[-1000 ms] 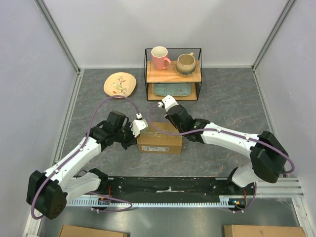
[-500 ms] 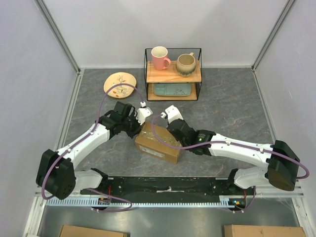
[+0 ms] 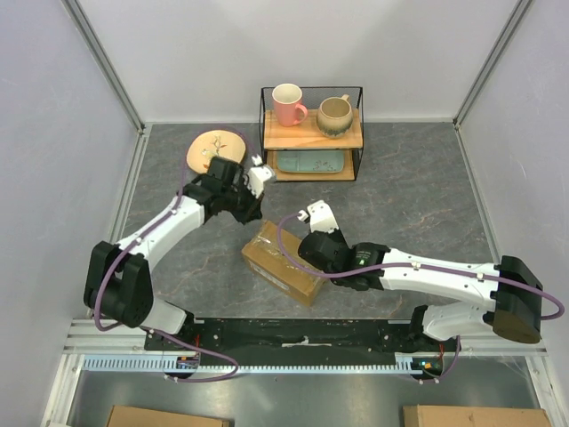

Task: Unpack the express box
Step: Adjust the express box at the center of the board.

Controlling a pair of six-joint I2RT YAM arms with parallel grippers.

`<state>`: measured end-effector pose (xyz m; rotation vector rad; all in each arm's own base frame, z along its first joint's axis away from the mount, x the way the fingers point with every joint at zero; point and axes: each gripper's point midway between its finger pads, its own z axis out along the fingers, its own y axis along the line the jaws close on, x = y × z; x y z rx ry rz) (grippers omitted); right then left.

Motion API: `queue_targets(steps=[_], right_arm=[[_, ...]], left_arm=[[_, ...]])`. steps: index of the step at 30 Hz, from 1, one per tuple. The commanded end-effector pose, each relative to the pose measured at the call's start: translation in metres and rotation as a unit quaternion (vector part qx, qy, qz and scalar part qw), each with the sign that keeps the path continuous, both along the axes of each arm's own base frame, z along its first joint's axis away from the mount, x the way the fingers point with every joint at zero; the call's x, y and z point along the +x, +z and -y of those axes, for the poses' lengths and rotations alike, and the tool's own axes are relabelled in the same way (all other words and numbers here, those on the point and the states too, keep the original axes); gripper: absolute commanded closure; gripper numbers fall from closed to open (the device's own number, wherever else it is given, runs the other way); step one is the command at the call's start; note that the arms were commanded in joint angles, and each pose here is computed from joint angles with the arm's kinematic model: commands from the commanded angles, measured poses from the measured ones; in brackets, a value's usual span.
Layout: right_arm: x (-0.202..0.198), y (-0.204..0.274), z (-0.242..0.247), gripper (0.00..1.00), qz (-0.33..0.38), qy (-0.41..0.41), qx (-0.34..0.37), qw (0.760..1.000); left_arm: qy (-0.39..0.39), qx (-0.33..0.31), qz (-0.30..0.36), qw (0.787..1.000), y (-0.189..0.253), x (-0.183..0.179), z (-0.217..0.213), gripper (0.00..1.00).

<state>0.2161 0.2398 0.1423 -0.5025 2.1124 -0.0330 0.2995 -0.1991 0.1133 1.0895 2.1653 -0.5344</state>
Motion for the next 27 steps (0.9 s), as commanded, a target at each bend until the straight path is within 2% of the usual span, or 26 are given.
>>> queue_targets(steps=[1, 2, 4, 7, 9, 10, 15, 21, 27], right_arm=[[0.01, 0.038, 0.008, 1.0, 0.043, -0.039, 0.011, 0.998], [0.014, 0.044, 0.01, 1.0, 0.054, -0.044, 0.008, 0.997], [0.018, 0.058, 0.008, 1.0, 0.067, -0.044, 0.009, 0.997], [0.027, 0.074, 0.004, 1.0, 0.083, -0.04, 0.01, 0.996], [0.033, 0.079, 0.002, 1.0, 0.087, -0.035, 0.008, 0.996], [0.036, 0.079, 0.003, 1.0, 0.086, -0.035, 0.009, 0.996], [0.048, 0.07, 0.007, 1.0, 0.074, -0.039, 0.011, 0.996], [0.047, 0.06, 0.009, 1.0, 0.066, -0.041, 0.012, 0.997], [0.045, 0.046, 0.007, 1.0, 0.054, -0.04, 0.015, 0.998]], left_arm=[[0.048, -0.075, 0.027, 0.996, 0.07, 0.048, -0.025, 0.84], [0.043, -0.093, 0.025, 0.994, 0.083, 0.048, -0.03, 0.79], [0.04, -0.084, 0.029, 0.995, 0.103, 0.039, -0.052, 0.73], [-0.01, -0.067, 0.028, 0.997, 0.109, -0.009, -0.056, 0.69], [-0.05, -0.053, 0.01, 0.997, 0.088, -0.046, -0.051, 0.68], [-0.061, -0.045, 0.035, 0.997, 0.093, -0.061, -0.051, 0.68], [-0.115, -0.002, 0.026, 0.993, 0.051, -0.112, -0.048, 0.76], [-0.142, 0.011, 0.039, 0.989, 0.042, -0.127, -0.048, 0.78], [-0.126, 0.015, 0.049, 0.991, 0.031, -0.112, -0.039, 0.8]])
